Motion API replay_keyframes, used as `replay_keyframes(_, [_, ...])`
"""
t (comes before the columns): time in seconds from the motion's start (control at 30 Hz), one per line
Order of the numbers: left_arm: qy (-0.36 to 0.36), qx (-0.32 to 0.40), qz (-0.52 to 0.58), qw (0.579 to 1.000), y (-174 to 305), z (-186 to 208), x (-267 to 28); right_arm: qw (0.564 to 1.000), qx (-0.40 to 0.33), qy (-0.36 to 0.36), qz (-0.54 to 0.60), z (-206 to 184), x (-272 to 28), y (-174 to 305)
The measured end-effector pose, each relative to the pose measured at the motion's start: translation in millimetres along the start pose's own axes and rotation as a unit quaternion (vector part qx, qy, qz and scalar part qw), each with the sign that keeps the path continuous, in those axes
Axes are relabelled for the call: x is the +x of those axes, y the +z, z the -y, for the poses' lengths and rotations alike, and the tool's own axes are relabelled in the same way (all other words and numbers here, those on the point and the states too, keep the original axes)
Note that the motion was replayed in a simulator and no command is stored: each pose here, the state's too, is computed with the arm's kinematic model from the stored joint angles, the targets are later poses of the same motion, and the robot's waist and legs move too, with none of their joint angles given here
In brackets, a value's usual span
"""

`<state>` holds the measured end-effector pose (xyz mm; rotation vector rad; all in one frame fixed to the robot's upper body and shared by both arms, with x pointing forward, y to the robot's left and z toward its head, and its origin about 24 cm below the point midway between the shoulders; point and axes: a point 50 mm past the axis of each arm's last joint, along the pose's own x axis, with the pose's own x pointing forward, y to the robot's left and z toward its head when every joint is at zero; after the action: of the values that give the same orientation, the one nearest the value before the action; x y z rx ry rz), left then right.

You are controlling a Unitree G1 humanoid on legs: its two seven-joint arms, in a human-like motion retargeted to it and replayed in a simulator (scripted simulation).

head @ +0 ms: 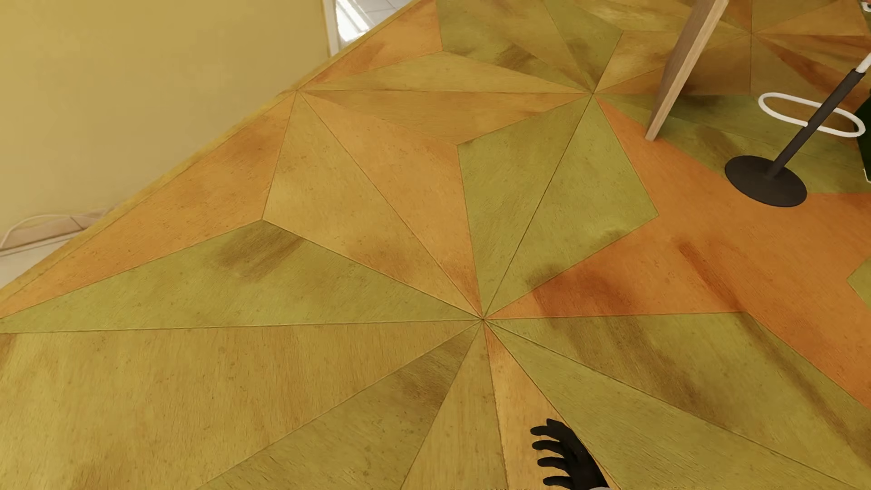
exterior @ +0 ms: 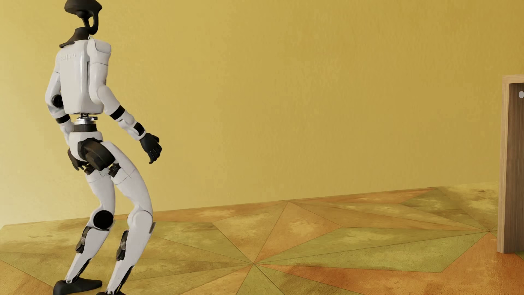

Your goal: Turn back

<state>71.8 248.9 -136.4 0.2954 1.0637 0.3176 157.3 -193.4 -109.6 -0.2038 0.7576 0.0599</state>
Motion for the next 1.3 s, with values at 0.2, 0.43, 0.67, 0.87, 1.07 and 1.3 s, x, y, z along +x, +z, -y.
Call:
replay_keyframes(0.2, [-0.12, -0.038, 0.162, 0.979, 108, 41, 0, 0.987, 0.106, -0.033, -0.114, -4, -24, -60])
replay_keyframes(0.43, [-0.137, -0.007, 0.121, 0.983, 80, 31, 1, 0.996, 0.066, -0.042, -0.045, 5, -12, -31])
replay_keyframes(0.67, [-0.142, -0.001, 0.166, 0.976, 95, 31, 1, 0.991, 0.059, -0.021, -0.114, 1, -18, -50])
replay_keyframes(0.87, [-0.147, -0.028, 0.142, 0.978, 88, 33, 2, 0.995, 0.054, -0.018, -0.088, -2, -11, -37])
replay_keyframes(1.07, [-0.138, -0.018, 0.135, 0.981, 84, 35, 0, 0.994, 0.074, -0.034, -0.072, 3, -17, -42])
replay_keyframes(1.3, [-0.145, 0.012, 0.143, 0.979, 85, 35, 1, 0.991, 0.068, -0.001, -0.115, -9, -21, -54])
